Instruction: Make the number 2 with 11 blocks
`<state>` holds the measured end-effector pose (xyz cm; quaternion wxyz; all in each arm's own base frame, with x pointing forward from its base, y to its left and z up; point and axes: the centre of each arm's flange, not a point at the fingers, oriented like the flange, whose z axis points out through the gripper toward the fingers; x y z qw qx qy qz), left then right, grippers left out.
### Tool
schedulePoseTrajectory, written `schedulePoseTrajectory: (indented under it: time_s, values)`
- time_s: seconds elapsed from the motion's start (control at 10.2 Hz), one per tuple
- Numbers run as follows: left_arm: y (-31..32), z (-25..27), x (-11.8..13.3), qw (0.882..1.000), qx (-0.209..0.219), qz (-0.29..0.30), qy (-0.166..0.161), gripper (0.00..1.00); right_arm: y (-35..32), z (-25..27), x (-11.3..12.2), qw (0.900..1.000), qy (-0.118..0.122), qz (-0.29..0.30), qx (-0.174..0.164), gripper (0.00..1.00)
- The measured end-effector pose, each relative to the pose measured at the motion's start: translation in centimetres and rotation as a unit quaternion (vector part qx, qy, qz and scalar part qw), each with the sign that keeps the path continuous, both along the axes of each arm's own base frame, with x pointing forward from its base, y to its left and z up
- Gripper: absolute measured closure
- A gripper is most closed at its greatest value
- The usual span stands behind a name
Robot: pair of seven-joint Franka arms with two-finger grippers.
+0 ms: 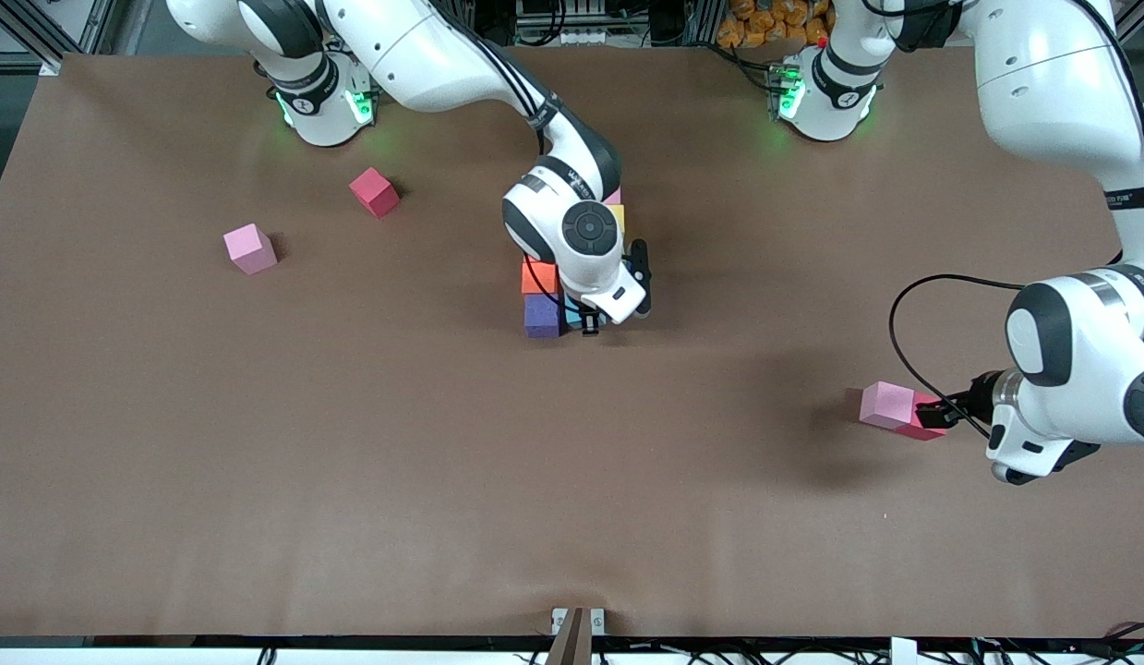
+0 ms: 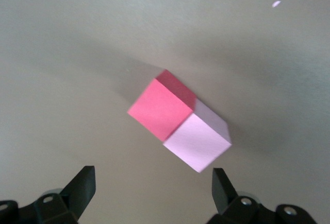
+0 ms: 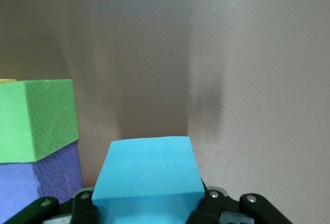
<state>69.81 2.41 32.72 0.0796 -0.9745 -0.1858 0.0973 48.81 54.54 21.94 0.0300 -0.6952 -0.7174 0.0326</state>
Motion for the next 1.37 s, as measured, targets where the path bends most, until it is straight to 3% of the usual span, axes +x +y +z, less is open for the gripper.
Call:
schedulePoseTrajectory:
  time_s: [0.59,0.78,0.88,1.08,1.37]
  values:
    - [-0.8,0.3,0.3,1.0,-0.006,-0.005,-0.012,0.0,-1.0,-1.3,0.9,1.0,-0.005,-0.005,-0.013,0.41]
    - [-0.2,0.2,0.4,0.997,-0.039,0.061,-0.022,0.0,-1.2,-1.3,1.1,1.0,-0.006,-0.006,-0.014,0.41]
    - [0.1,0.0,0.3,0.992,-0.034,0.116,-0.025,0.0,-1.2,-1.5,1.1,1.0,-0.006,-0.006,-0.015,0.41]
    - [-0.7,-0.3,0.4,0.974,-0.026,0.224,-0.027,0.0,-1.2,-1.9,1.0,1.0,-0.004,-0.006,-0.017,0.41]
    - [-1.5,-2.6,0.1,0.944,-0.003,0.329,-0.013,0.0,-0.8,-2.3,0.4,1.0,-0.003,-0.001,-0.019,0.41]
